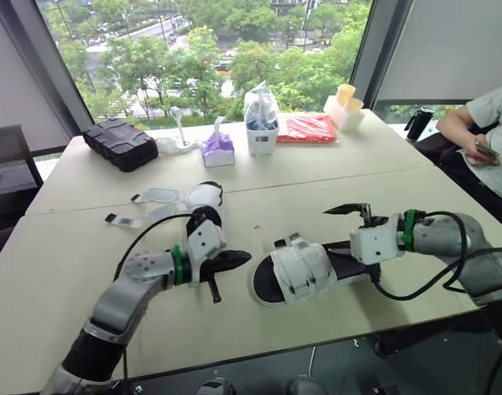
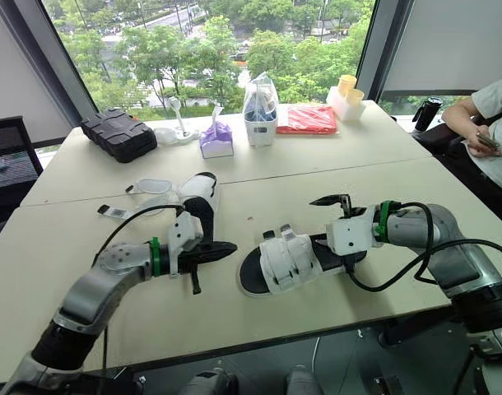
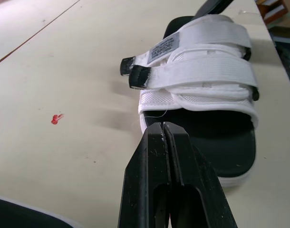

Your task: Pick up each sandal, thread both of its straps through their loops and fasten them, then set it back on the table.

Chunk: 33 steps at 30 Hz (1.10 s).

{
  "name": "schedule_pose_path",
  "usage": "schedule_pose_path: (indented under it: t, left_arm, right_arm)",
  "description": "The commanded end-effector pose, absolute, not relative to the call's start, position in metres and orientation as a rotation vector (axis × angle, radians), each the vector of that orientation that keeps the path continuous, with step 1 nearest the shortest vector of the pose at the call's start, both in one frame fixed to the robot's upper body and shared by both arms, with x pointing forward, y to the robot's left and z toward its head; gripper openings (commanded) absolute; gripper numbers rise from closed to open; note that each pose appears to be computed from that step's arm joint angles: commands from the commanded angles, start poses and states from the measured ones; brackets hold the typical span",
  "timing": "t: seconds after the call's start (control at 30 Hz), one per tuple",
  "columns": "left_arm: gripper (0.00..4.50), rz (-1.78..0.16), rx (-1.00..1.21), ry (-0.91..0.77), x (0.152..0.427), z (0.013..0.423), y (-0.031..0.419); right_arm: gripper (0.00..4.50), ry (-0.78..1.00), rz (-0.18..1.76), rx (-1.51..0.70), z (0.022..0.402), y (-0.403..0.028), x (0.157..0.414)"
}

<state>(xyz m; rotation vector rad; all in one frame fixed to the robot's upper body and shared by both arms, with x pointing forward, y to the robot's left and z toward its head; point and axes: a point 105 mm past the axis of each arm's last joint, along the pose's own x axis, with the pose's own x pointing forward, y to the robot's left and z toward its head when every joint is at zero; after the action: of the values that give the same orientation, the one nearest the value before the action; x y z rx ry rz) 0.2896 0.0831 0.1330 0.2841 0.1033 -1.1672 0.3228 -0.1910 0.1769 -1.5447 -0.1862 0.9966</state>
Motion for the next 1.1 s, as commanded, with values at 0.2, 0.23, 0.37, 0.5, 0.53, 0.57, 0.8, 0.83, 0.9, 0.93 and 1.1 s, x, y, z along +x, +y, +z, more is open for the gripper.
schedule_pose_path:
  t: [0.2,0.23,0.37,0.5,0.53,0.57,0.8,0.83,0.9,0.93,1.1]
  left_arm:
    - [0.0,-1.118,0.21,0.085,0.295,0.156,0.1]
    - [0.0,-1.111,0.208,0.09,0.297,0.155,0.103]
    - [0.0,-1.093,0.191,0.083,0.303,0.159,0.105]
    - [0.0,-1.08,0.2,0.082,0.309,0.16,0.107]
    - [0.0,-1.079,0.2,0.082,0.309,0.16,0.107]
    - [0.0,-1.078,0.199,0.082,0.31,0.16,0.107]
    - [0.0,-1.082,0.214,0.084,0.307,0.158,0.106]
    - [0.0,-1.082,0.215,0.084,0.307,0.157,0.105]
    - [0.0,-1.082,0.217,0.084,0.307,0.157,0.105]
    - [0.0,-1.081,0.221,0.085,0.307,0.156,0.105]
    - [0.0,-1.075,0.222,0.088,0.307,0.153,0.105]
  right_arm:
    - [4.45,-0.543,1.088,-1.72,0.165,-0.174,0.309]
    - [4.45,-0.585,1.113,-1.736,0.161,-0.17,0.307]
    - [4.45,-0.756,1.201,-1.774,0.15,-0.154,0.299]
    - [4.45,-0.881,1.228,-1.775,0.148,-0.14,0.299]
    - [4.45,-0.914,1.252,-1.784,0.147,-0.136,0.297]
    - [4.45,-0.936,1.268,-1.79,0.146,-0.133,0.296]
    - [3.96,-1.073,1.35,-1.822,0.14,-0.115,0.294]
    - [3.74,-1.075,1.361,-1.833,0.139,-0.114,0.295]
    - [2.73,-1.086,1.355,-1.837,0.14,-0.114,0.297]
    - [2.24,-1.096,1.354,-1.843,0.14,-0.113,0.298]
    - [0.01,-1.102,1.333,-1.863,0.139,-0.116,0.304]
